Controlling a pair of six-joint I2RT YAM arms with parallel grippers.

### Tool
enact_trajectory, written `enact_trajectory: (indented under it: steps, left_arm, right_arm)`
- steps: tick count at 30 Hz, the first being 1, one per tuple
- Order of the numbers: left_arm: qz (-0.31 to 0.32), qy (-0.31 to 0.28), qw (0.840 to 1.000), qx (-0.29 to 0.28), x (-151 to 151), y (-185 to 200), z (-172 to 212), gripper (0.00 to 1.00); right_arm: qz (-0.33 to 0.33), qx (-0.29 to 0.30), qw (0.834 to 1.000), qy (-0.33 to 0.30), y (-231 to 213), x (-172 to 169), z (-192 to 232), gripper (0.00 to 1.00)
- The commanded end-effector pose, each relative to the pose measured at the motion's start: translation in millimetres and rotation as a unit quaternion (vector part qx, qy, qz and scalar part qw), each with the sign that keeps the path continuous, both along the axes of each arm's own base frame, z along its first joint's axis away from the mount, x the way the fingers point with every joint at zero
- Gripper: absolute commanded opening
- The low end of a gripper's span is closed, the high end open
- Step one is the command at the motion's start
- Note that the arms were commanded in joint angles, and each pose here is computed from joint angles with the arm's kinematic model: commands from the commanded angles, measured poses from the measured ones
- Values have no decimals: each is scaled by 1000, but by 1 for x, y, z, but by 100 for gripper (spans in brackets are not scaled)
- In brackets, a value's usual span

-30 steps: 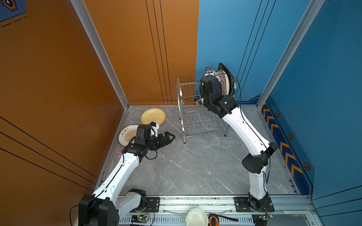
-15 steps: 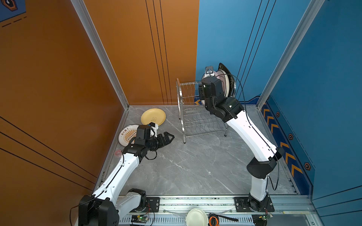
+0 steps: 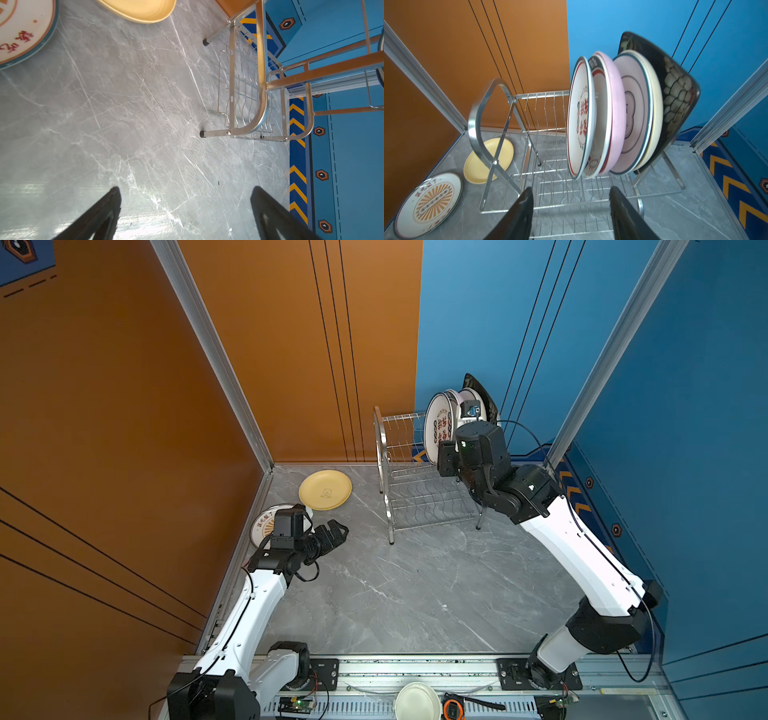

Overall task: Load the plates into the dish rack
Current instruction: 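Open and withdraw the right gripper while the left gripper moves toward the sunburst plate, then position the left gripper above the sunburst plate's rim nearest the robot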

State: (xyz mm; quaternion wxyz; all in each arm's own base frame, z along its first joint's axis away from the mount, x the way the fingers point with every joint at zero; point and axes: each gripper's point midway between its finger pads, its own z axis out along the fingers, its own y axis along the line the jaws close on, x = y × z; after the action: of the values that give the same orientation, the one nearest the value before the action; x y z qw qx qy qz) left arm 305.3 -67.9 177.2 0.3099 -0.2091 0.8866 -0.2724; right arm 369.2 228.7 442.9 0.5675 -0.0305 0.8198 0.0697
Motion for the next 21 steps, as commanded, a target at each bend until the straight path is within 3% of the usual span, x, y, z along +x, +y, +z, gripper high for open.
enact_trajectory:
  steps: [1,11,21]
  left_arm:
    - [24,22,999,19,-7,15,-14,98]
    - [113,50,989,75,-6,73,-29,98]
    - [186,85,969,139,12,162,-32,98]
  right_arm:
    - [33,50,997,49,8,-21,-23,60]
    - [64,105,986,108,3,-50,-69,61]
    - [97,148,969,170,4,-65,-98,62]
